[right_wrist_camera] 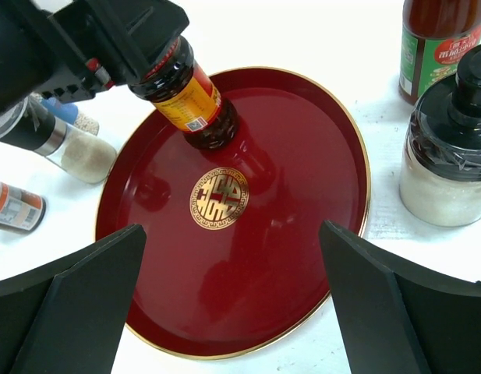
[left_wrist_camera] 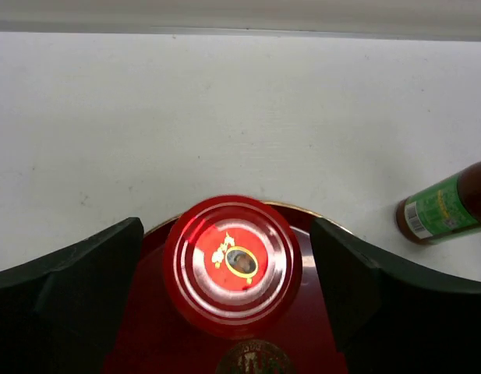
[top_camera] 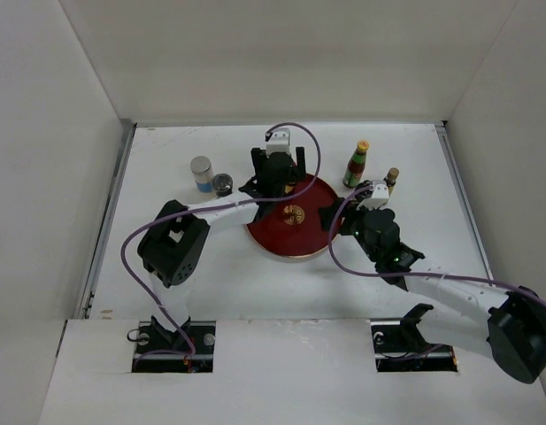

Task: Organize the condiment bottles

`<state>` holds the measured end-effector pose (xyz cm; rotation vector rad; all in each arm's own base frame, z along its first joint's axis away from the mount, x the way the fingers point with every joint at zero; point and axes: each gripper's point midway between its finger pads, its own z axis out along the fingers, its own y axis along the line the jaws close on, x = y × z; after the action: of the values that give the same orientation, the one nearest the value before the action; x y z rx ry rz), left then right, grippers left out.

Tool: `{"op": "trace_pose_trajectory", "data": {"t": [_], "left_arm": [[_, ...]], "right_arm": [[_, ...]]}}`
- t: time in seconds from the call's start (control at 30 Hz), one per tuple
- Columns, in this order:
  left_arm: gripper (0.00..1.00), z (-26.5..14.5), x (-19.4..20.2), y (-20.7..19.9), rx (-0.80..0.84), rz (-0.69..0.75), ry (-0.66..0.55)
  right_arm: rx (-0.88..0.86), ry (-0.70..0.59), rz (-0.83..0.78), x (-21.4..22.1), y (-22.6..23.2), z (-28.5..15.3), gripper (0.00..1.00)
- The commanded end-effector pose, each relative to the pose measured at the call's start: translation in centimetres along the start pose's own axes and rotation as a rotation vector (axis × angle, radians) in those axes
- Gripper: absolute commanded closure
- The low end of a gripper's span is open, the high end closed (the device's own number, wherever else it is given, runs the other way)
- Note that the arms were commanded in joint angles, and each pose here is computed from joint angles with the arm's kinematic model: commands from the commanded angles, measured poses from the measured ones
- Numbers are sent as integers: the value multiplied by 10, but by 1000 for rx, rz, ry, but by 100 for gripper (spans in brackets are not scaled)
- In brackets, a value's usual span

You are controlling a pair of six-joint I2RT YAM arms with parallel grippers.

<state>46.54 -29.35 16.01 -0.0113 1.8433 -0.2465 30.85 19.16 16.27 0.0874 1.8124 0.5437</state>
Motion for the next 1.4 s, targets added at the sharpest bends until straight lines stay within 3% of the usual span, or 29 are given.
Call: {"op": "trace_pose_trajectory", "data": {"t": [0.0,0.1,0.17,0.2,0.27,0.33,0.47,0.63,0.83,1.27,1.37], "left_arm": [[9,-35,-53,-11,47,-84,-138],[3,-70,-61,-6,63,-107,-173],[3,-97,-64,0,78,-130,-201],[3,-111,-61,4,86,-142,-210],[4,-134,-52,9,104,-161,-216],[6,-155,-37,18,123,-180,-208],[9,-191,-7,30,189,-248,-171],[9,-219,4,45,251,-304,-185],[9,-228,10,64,245,-333,-213],[8,-220,20,60,265,-345,-220],[8,-216,22,59,269,-347,-223]], "right_arm": [[-24,-74,34,-21,7,-2,0],[-33,-89,39,-27,9,-6,17],[-38,-98,44,-31,10,-9,45],[-32,-106,48,-36,10,-11,54],[7,-130,51,-48,5,-16,58],[67,-141,40,-59,-4,-20,52],[216,-119,-20,-76,-38,-15,14],[388,-40,-69,-78,-84,-2,1],[420,76,-125,-66,-95,24,0],[529,142,-159,-44,-120,63,0],[537,132,-163,-44,-124,70,9]]}}
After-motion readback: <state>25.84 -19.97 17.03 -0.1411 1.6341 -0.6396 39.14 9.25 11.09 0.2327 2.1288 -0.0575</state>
